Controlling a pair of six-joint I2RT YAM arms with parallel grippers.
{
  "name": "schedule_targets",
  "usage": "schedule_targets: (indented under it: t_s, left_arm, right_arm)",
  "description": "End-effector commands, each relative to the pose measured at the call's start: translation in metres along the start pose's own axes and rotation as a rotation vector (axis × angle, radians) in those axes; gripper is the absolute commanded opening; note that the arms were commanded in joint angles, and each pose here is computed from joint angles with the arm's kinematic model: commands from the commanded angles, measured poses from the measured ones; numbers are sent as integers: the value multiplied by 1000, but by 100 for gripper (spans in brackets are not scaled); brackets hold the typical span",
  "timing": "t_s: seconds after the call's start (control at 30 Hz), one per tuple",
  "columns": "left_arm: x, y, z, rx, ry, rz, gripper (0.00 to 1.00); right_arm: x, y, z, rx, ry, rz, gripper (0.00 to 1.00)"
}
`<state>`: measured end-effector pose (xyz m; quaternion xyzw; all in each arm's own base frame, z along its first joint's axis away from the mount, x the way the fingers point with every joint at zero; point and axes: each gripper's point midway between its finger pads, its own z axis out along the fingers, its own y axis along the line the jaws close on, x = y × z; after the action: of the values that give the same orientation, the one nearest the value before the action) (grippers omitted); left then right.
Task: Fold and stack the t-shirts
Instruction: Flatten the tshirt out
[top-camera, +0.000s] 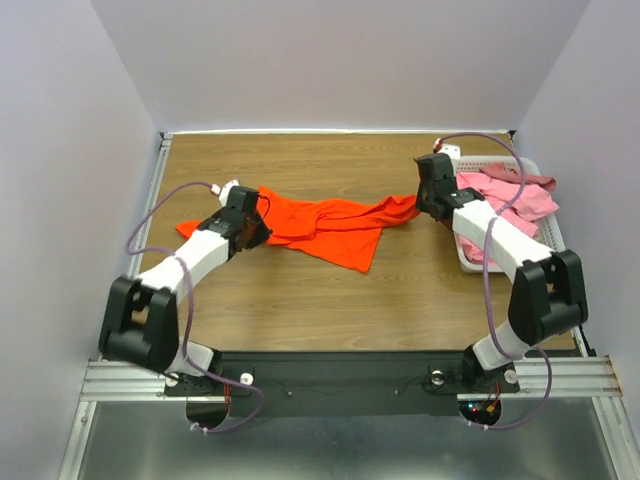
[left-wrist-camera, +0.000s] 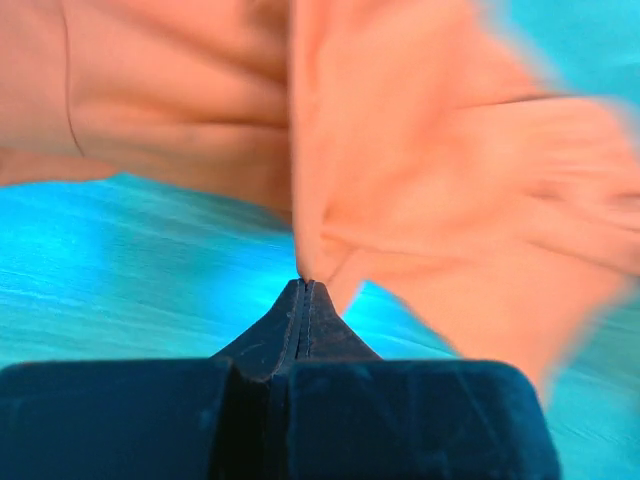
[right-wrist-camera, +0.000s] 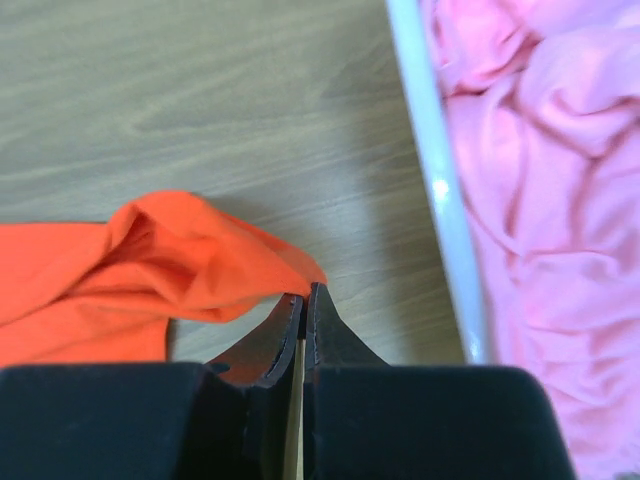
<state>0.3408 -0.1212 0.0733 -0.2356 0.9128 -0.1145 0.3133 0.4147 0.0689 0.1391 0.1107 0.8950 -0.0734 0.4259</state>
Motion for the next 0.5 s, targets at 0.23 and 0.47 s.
schedule_targets:
  t_s: [0.23, 0.47]
  left_arm:
    - [-141, -68, -217, 361, -516, -105, 0]
    - [-210, -53, -374, 400, -833, -224, 0]
  right_arm:
    - [-113, -31, -123, -109, -374, 166, 0]
    - [-180, -61, -224, -178, -601, 247, 0]
